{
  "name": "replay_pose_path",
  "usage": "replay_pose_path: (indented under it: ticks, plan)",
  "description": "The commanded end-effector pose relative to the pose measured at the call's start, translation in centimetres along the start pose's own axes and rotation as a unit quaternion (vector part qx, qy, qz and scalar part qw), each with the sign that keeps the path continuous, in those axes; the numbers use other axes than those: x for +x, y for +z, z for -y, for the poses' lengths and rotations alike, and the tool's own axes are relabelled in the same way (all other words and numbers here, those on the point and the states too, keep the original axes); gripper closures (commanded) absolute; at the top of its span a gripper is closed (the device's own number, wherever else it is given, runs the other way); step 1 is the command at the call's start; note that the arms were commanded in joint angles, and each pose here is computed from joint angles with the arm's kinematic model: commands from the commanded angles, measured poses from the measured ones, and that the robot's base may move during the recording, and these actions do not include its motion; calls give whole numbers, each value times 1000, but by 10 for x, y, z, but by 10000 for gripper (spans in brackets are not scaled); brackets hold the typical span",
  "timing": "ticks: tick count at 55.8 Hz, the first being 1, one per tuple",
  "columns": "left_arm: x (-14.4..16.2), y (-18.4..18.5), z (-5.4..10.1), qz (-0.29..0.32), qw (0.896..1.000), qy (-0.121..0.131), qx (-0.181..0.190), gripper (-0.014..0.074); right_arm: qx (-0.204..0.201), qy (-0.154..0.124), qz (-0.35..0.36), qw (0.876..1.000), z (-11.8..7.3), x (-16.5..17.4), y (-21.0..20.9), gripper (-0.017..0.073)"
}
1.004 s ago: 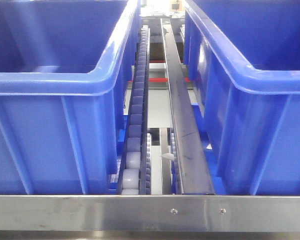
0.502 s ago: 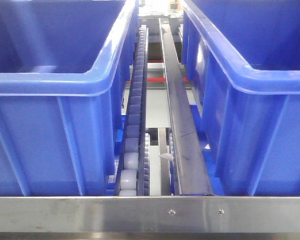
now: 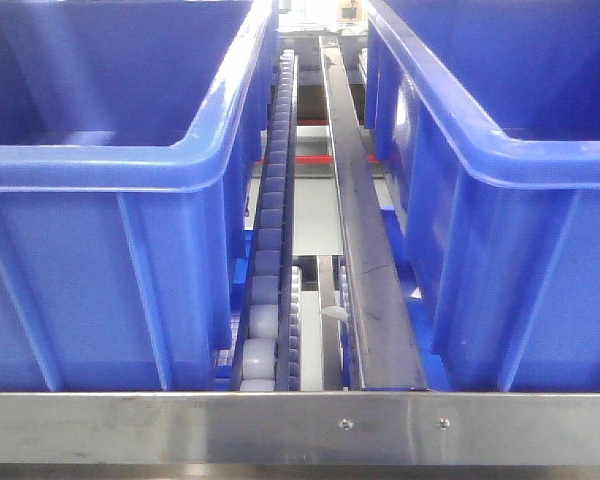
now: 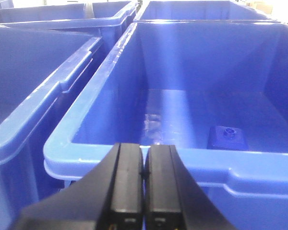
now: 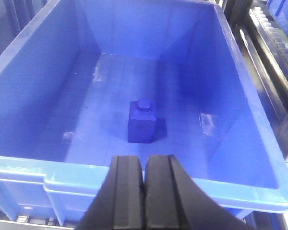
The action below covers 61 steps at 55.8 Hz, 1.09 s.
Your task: Pick and sort blue part to right shelf
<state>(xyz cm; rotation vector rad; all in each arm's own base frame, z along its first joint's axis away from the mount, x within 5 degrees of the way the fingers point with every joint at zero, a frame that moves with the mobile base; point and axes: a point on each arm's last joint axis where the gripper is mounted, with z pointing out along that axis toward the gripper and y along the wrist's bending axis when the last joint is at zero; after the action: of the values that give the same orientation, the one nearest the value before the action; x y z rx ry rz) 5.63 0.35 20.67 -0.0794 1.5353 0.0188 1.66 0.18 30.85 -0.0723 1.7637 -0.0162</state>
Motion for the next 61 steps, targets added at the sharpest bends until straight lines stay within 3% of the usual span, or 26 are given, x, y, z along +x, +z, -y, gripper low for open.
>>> replay_pose_path:
  ticks: [1, 17, 23, 32, 43, 61]
  plan:
    - [1, -1, 0, 42, 999, -3, -1, 470, 5, -5, 42, 999, 1, -14, 0, 484]
    - [1, -1, 0, 42, 999, -3, -1, 470, 7, -5, 49, 999, 1, -13, 2, 484]
    - [1, -1, 0, 42, 999, -3, -1, 470, 1, 26, 98, 995, 0, -5, 17, 484]
    - [1, -1, 0, 42, 999, -3, -1, 470, 9, 47, 150, 988, 0, 33, 44, 484]
    - [1, -1, 0, 42, 999, -3, -1, 470, 16, 49, 205, 977, -1, 76, 50, 484]
    - [1, -1, 0, 41, 999, -3, -1, 470, 15, 52, 177, 983, -1, 86, 55, 484]
